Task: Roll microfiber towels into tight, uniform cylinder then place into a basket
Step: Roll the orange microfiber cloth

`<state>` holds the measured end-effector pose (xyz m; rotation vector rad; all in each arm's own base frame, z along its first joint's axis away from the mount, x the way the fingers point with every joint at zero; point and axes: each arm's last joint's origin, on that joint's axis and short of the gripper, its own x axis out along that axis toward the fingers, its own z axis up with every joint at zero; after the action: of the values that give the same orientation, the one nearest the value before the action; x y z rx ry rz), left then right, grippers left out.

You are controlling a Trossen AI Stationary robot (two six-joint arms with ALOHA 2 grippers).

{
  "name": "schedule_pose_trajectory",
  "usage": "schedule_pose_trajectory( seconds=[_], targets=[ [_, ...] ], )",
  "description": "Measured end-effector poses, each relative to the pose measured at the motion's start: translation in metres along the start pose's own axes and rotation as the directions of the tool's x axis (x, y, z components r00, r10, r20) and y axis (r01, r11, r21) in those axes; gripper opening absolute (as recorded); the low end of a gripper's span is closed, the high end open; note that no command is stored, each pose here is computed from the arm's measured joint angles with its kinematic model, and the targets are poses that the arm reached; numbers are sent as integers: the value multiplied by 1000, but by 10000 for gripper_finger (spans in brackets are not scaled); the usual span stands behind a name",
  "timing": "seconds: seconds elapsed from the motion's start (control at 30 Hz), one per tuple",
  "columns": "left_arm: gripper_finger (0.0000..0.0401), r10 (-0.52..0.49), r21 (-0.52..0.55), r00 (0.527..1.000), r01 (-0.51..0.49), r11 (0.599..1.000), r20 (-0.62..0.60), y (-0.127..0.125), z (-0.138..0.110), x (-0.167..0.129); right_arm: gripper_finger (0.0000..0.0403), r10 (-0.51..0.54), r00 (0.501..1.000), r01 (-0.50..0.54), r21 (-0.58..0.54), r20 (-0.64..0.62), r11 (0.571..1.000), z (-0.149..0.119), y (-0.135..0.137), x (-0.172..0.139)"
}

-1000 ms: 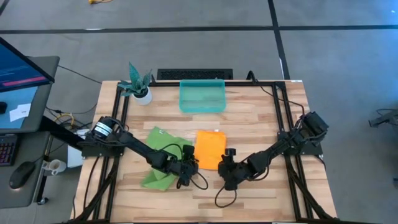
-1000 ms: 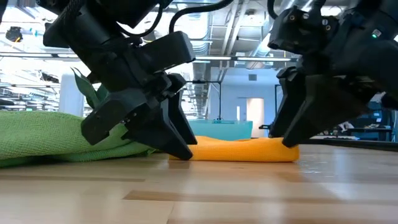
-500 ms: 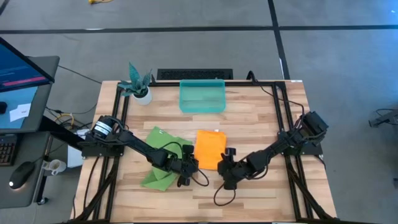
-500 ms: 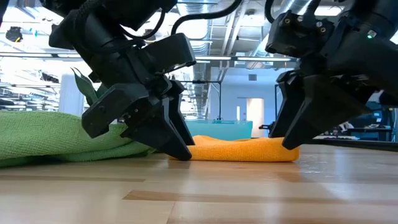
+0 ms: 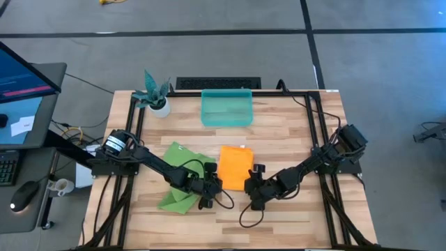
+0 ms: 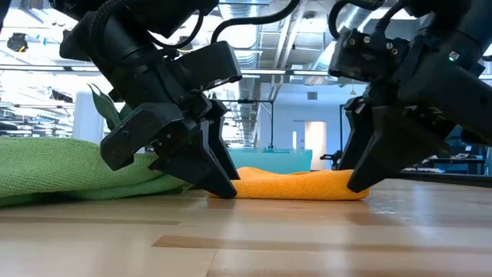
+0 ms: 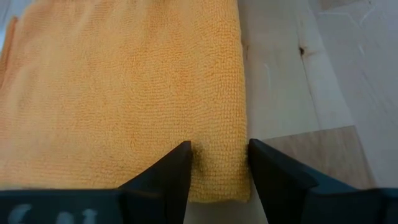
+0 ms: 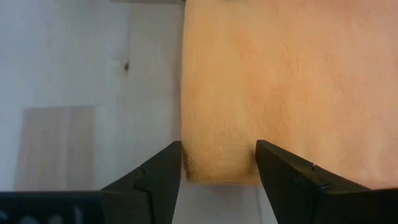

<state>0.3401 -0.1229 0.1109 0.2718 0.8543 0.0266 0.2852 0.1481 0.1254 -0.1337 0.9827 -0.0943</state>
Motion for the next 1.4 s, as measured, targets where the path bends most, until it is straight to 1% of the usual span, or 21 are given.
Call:
schedule_pose_trajectory(
  seconds=[0.4,0.7,0.87,1.07,1.17,1.3,1.4],
  targets=[
    [85,-21,-1,1000,21,1000,-3,0,0,0,227,14,1000,-14,4,-1,1000,1,-1,1],
    [35,-123,-88,992,121,989,-12,7,3,4,227,18,1000,-18,0,-5,1000,2,-1,-1],
    [10,-159,-141,987,156,978,-15,9,7,4,226,9,998,-10,-22,-64,1000,9,-1,-7],
    [5,-170,-180,985,165,970,-12,9,10,3,220,9,996,-13,-40,-89,999,25,4,-20],
    [11,-191,-194,981,186,963,-11,9,10,3,214,28,998,-32,-62,-55,998,32,10,-25],
    [12,-193,-197,981,187,962,-10,9,10,3,207,55,998,-55,-90,-2,994,35,14,-24],
    [9,-193,-197,981,187,962,-10,9,10,3,203,48,999,-49,-97,-10,994,30,12,-20]
  ],
)
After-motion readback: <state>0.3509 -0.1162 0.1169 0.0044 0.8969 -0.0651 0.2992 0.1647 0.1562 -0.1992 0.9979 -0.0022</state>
